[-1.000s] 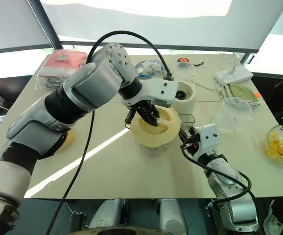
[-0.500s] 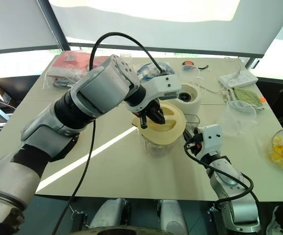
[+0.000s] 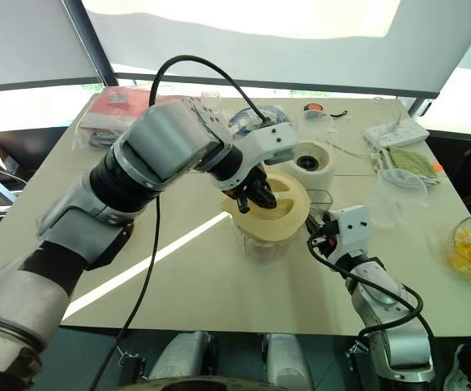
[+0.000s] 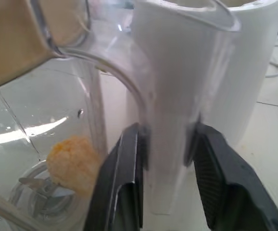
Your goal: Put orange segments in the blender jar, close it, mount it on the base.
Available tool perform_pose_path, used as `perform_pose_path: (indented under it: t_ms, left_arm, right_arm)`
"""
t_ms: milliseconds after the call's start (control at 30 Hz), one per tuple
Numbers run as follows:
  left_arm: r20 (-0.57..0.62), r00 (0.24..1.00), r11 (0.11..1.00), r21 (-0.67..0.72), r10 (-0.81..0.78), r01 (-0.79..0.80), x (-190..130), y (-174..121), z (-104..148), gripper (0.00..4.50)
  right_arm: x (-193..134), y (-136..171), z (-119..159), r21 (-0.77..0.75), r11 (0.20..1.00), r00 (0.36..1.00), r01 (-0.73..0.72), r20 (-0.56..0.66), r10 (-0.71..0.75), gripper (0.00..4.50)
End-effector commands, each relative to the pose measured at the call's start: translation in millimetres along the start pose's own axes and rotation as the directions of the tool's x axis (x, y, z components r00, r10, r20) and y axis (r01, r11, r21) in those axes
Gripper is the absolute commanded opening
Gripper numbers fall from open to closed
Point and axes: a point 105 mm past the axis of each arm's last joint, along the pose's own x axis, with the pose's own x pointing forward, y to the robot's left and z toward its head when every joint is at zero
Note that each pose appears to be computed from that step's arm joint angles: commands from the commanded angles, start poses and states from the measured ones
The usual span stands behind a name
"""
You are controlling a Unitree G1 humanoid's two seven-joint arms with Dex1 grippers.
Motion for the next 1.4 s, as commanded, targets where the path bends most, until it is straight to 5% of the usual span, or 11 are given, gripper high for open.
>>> perform_pose_path:
  t_ms: [33, 67, 200, 267, 567, 800, 867, 933, 1067, 1400]
  left_arm:
    - [-0.036, 0.997, 0.997, 0.034, -0.065, 0.066, 2, -4, -10, 3.25]
    - [-0.007, 0.997, 0.994, 0.078, -0.072, 0.072, -7, -5, -2, 3.70]
    - [0.140, 0.985, 0.979, 0.189, -0.097, 0.070, -59, -7, 38, 3.70]
    - [0.191, 0.981, 0.971, 0.230, 0.027, -0.072, -61, 20, 46, 3.70]
    - [0.287, 0.952, 0.964, 0.205, 0.104, -0.168, -37, 70, 44, 3.70]
    - [0.474, 0.801, 0.915, -0.025, 0.366, -0.403, -4, 141, -5, 3.70]
    - [0.544, 0.762, 0.910, -0.007, 0.352, -0.415, -77, 137, -13, 3.70]
    - [0.516, 0.771, 0.900, -0.001, 0.374, -0.436, -99, 129, -39, 3.70]
    - [0.554, 0.731, 0.902, -0.090, 0.398, -0.423, -90, 117, -73, 3.70]
    - [0.644, 0.649, 0.902, -0.168, 0.406, -0.397, -64, 86, -97, 3.70]
  right_arm:
    - [0, 4, 20, -0.046, 0.999, 0.997, -0.020, 0.078, 0.024, 0.90]
    - [0, 3, 20, -0.046, 0.999, 0.997, -0.024, 0.077, 0.027, 0.90]
    - [0, -2, 19, -0.053, 0.998, 0.997, -0.028, 0.067, 0.031, 0.90]
    - [-1, -4, 17, -0.054, 0.998, 0.998, -0.026, 0.060, 0.030, 0.90]
    - [-2, -7, 12, -0.046, 0.999, 0.999, -0.022, 0.044, 0.024, 0.90]
    - [-14, -21, 46, -0.078, 0.996, 0.990, 0.054, 0.135, -0.043, 0.90]
    - [-22, -25, 65, -0.081, 0.994, 0.983, 0.073, 0.174, -0.058, 0.90]
    - [-32, -27, 88, -0.078, 0.994, 0.972, 0.081, 0.227, -0.062, 0.90]
    - [-53, -22, 129, -0.045, 0.998, 0.945, 0.037, 0.327, -0.021, 0.90]
    - [-81, -39, 225, -0.117, 0.993, 0.897, -0.005, 0.439, 0.056, 0.90]
